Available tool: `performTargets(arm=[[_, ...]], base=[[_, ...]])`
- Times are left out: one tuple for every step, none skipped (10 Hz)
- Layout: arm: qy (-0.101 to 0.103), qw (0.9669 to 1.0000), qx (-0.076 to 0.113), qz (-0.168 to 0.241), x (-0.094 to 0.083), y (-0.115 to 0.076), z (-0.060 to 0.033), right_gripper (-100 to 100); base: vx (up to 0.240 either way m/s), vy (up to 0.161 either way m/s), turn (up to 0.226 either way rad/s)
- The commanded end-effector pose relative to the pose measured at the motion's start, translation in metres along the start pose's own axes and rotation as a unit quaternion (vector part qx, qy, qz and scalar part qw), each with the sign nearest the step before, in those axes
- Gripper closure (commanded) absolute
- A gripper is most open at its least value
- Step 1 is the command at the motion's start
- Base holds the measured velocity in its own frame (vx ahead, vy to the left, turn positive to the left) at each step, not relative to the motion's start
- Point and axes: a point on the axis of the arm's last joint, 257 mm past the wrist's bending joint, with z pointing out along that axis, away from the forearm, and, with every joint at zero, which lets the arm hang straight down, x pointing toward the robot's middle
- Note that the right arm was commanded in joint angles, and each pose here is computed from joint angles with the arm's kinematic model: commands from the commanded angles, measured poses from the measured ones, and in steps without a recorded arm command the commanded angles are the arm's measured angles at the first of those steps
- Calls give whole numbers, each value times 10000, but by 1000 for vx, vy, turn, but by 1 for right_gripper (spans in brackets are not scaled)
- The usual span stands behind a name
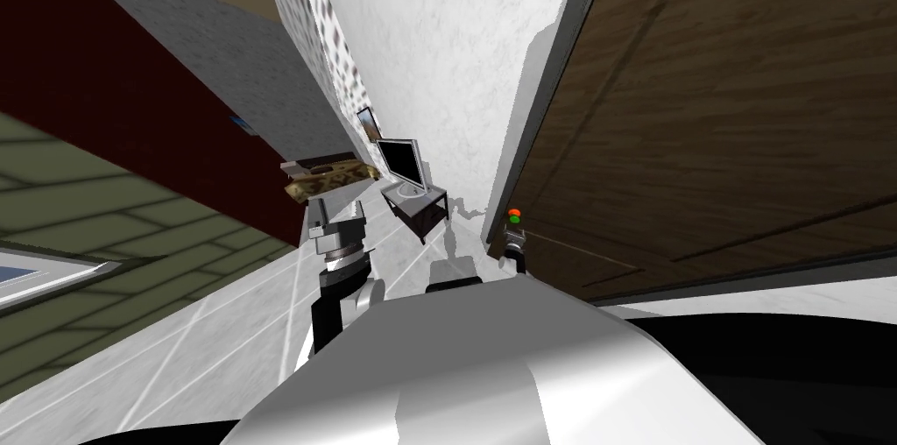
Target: Pull the door open
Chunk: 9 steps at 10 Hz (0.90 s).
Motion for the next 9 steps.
performTargets(arm=[[2,10000,-14,7,-22,117,16,-100],[2,10000,-31,9,-31,261,29,-100],[2,10000,-39,10,-34,334,35,-100],[2,10000,-47,11,-36,407,40,-100],[2,10000,-55,12,-38,478,45,-100],[2,10000,-69,14,-39,614,54,-100],[2,10000,-75,15,-38,677,58,-100],[1,10000,-81,16,-37,737,62,-100],[1,10000,-91,18,-34,839,67,-100]], base=[[107,4,18],[115,7,31],[125,0,19],[132,-1,15],[104,-11,16],[115,-11,29],[119,-3,21],[104,-1,10],[118,-3,21]])
